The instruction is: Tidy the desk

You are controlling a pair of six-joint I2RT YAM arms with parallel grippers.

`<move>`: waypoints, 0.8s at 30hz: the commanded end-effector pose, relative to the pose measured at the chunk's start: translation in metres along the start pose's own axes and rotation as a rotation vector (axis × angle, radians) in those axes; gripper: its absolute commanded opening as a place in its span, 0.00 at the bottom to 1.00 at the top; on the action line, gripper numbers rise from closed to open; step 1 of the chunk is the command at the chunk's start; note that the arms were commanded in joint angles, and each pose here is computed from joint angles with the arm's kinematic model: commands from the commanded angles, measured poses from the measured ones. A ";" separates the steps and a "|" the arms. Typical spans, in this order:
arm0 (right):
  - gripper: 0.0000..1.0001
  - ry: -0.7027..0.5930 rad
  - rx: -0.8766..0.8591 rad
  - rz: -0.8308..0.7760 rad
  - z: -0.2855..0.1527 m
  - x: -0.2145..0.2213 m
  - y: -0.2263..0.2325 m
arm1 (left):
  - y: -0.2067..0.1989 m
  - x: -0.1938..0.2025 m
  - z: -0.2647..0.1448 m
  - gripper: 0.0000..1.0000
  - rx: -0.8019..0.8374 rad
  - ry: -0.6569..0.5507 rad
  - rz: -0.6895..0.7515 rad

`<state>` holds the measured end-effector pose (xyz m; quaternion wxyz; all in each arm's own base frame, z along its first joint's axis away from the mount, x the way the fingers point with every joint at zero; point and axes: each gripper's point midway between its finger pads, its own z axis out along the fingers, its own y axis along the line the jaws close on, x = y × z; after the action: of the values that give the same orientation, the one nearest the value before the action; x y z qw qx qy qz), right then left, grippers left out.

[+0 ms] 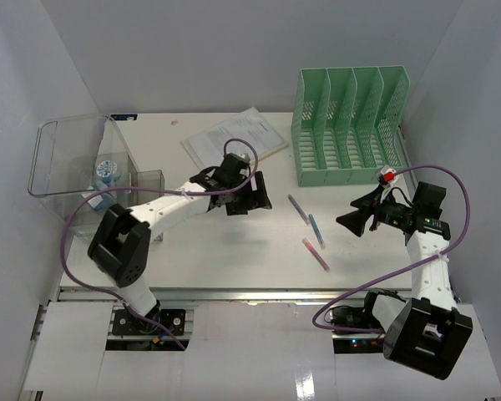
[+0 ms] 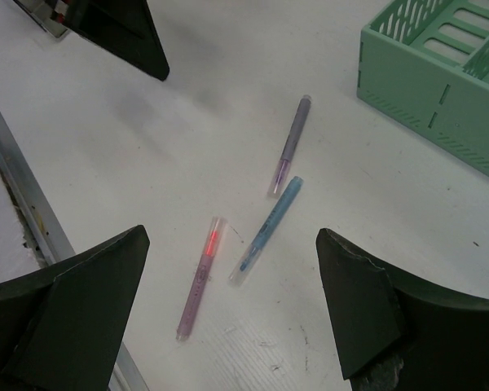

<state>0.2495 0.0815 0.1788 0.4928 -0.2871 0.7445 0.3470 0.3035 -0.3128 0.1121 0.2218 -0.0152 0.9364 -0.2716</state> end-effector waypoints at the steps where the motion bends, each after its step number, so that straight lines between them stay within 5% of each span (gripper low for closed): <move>1: 0.90 0.001 0.050 -0.056 -0.004 -0.012 -0.010 | -0.064 -0.017 0.029 0.79 0.082 -0.061 -0.224; 11: 0.90 0.004 0.052 -0.039 -0.004 -0.012 -0.013 | -0.056 -0.012 0.093 0.71 -0.304 -0.018 -0.358; 24: 0.90 -0.004 0.047 -0.048 -0.005 -0.016 -0.010 | -0.057 -0.004 0.123 0.43 -0.364 0.052 -0.335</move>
<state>0.2550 0.0749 0.1742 0.4896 -0.2804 0.7578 0.3276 0.3558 -0.4224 0.0366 0.1483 -0.1976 0.9586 -0.1417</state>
